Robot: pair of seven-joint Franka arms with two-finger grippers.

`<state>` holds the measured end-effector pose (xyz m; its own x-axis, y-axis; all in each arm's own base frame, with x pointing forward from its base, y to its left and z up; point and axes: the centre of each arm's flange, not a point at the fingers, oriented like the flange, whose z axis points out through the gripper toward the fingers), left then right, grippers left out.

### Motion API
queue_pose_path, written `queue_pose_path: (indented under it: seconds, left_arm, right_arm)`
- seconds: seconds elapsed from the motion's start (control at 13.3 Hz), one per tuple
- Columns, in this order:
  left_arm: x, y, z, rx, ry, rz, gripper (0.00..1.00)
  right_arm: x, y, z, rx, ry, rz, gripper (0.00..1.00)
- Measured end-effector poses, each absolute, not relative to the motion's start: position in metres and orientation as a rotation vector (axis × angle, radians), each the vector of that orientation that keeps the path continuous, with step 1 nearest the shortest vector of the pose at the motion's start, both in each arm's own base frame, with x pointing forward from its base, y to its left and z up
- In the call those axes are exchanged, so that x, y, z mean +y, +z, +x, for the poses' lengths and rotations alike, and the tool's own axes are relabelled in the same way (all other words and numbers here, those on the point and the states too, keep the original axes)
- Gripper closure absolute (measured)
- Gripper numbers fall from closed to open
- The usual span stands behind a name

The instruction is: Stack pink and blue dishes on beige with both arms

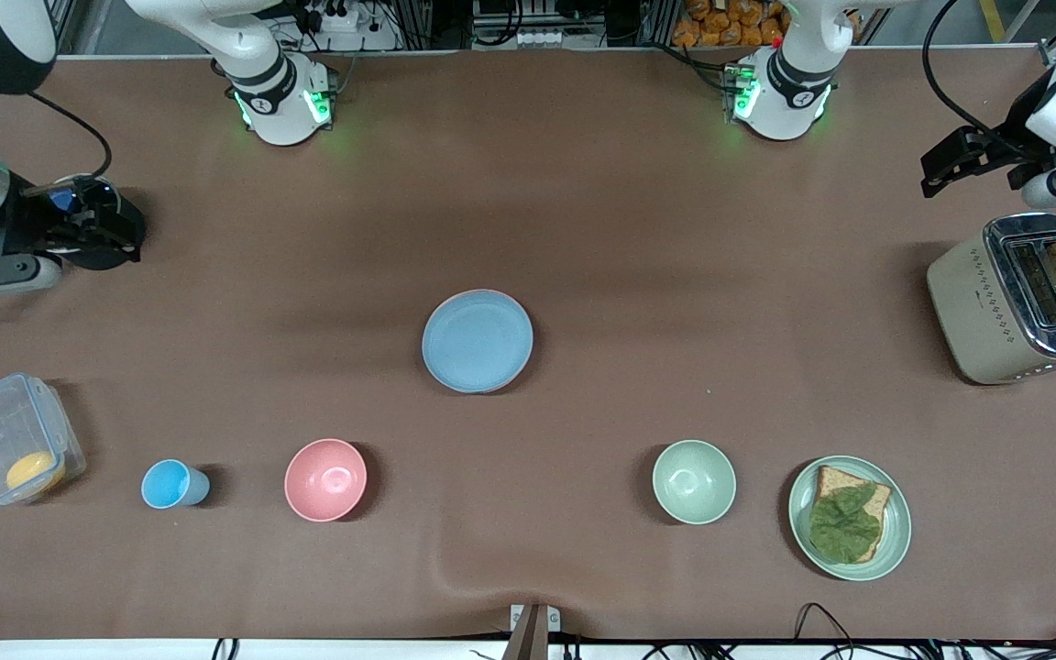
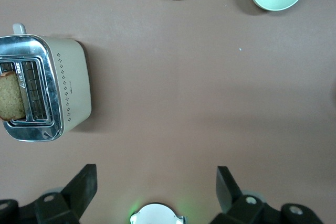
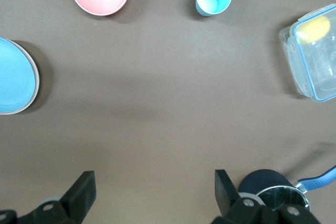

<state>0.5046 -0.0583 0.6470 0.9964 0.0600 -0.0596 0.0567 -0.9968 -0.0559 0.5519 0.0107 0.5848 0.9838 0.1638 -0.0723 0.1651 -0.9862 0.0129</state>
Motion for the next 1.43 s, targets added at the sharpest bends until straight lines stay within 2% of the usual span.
queue_pose_path:
  seconds: [1.43]
  left_arm:
    - [-0.042, 0.650, 0.503, -0.161, 0.137, -3.123, 0.00]
  right_arm:
    - [-0.004, 0.588, 0.549, 0.219, -0.112, 3.111, 0.00]
